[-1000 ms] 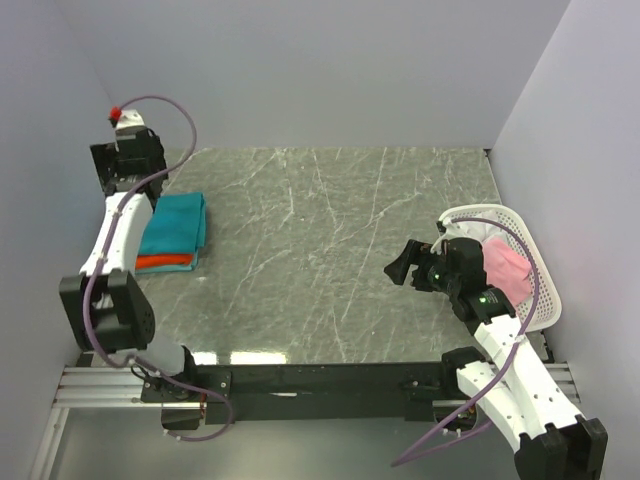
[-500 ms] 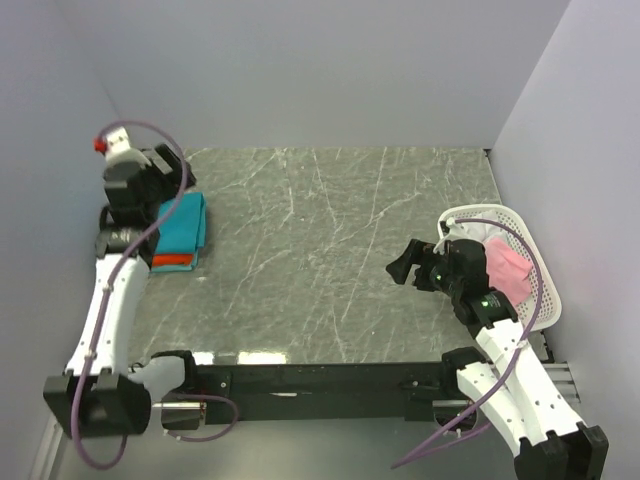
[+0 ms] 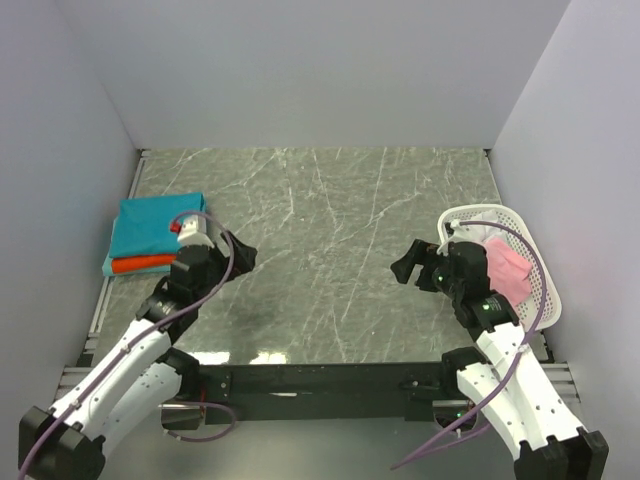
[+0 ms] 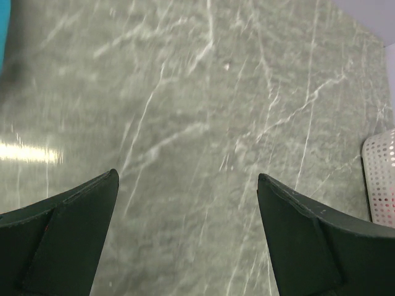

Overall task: Fold and stack the t-shirts
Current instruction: Reset both grippers

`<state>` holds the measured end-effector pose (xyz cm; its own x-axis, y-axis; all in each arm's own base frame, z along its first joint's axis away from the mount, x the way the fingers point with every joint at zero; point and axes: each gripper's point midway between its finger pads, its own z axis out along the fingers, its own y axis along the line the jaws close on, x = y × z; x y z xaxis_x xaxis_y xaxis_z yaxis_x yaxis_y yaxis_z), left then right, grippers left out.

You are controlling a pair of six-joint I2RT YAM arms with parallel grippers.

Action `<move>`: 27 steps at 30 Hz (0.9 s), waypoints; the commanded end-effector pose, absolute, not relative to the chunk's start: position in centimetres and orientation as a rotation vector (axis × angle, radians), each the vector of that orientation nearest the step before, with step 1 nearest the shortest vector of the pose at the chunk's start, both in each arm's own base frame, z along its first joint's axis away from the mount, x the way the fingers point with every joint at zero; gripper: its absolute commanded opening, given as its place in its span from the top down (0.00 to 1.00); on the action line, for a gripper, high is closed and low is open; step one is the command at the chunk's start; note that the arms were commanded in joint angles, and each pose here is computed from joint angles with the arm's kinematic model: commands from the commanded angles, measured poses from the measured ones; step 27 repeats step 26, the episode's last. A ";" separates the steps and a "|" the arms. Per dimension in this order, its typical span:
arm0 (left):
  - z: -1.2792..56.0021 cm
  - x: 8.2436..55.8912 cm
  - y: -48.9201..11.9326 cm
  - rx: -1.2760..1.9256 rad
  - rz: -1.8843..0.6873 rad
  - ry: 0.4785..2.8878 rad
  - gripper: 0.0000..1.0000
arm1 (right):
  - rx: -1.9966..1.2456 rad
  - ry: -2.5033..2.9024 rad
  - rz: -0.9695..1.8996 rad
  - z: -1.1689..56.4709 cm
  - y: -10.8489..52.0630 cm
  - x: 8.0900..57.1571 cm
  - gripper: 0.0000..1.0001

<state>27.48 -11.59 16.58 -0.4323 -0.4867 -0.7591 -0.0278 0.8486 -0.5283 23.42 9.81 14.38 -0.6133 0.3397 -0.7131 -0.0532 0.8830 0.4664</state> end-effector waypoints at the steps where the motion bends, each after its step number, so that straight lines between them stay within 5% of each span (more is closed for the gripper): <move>1: 16.1 26.5 -10.9 -0.507 -0.563 1.926 0.01 | 0.252 2.145 0.512 14.4 8.8 24.0 0.05; 27: 15.3 24.4 -7.9 -0.615 -0.504 1.835 0.01 | 0.246 2.093 0.547 14.6 9.1 23.8 0.04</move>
